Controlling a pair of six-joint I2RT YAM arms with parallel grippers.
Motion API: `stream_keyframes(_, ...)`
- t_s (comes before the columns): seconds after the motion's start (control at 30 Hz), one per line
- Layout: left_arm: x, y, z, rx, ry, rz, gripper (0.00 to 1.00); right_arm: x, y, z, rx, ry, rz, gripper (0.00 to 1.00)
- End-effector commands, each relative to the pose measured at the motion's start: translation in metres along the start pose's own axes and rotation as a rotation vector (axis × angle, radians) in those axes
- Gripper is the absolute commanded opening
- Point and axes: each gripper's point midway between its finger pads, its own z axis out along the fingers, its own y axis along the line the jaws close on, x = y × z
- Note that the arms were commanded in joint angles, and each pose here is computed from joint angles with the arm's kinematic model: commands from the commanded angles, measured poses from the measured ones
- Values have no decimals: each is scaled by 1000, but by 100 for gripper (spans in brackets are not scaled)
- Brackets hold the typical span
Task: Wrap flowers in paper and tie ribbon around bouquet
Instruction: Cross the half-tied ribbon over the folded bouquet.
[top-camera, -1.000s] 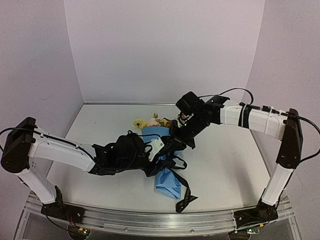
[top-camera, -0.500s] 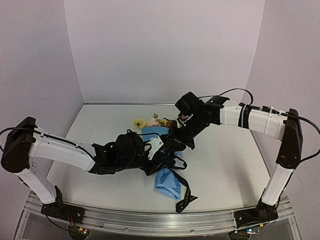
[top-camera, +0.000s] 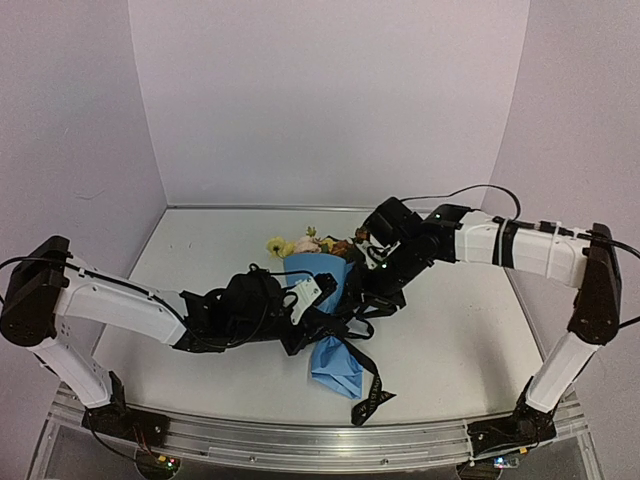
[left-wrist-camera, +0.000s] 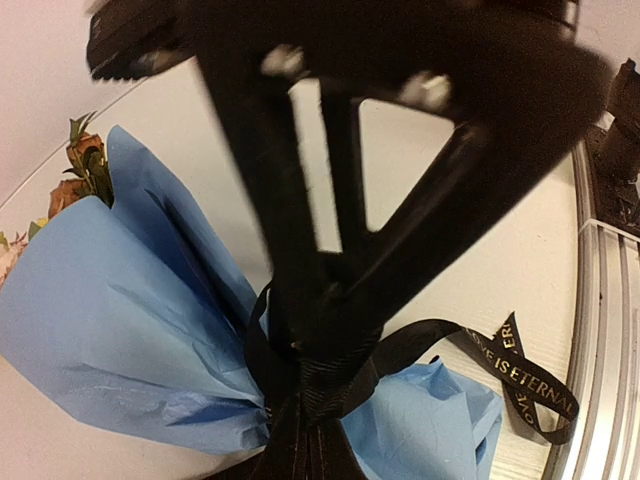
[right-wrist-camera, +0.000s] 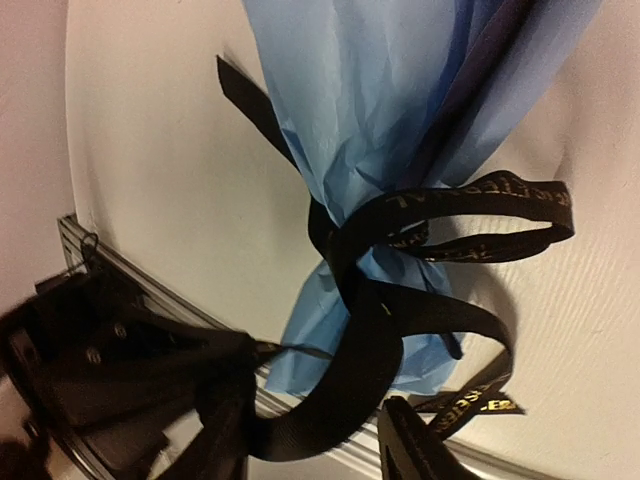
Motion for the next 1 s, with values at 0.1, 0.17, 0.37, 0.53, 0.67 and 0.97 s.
stream_keyframes(0.1, -16, 17, -19, -66, -63, -93, 0, 13, -33, -14, 11, -188, -417, 53)
stream_keyframes(0.17, -17, 18, -21, -68, -66, -103, 0, 18, -47, -3, 16, -205, -486, 54)
stream_keyframes(0.37, -18, 19, -20, -70, -64, -113, 0, 25, -77, 36, 27, -214, -576, 50)
stream_keyframes(0.53, -19, 18, -19, -66, -57, -116, 0, 25, -84, 64, 4, -212, -556, 44)
stream_keyframes(0.67, -19, 19, -20, -69, -50, -115, 0, 29, -89, 77, 30, -217, -576, 42)
stream_keyframes(0.97, -22, 18, -24, -64, -53, -118, 0, 28, -104, 75, 89, -252, -535, 6)
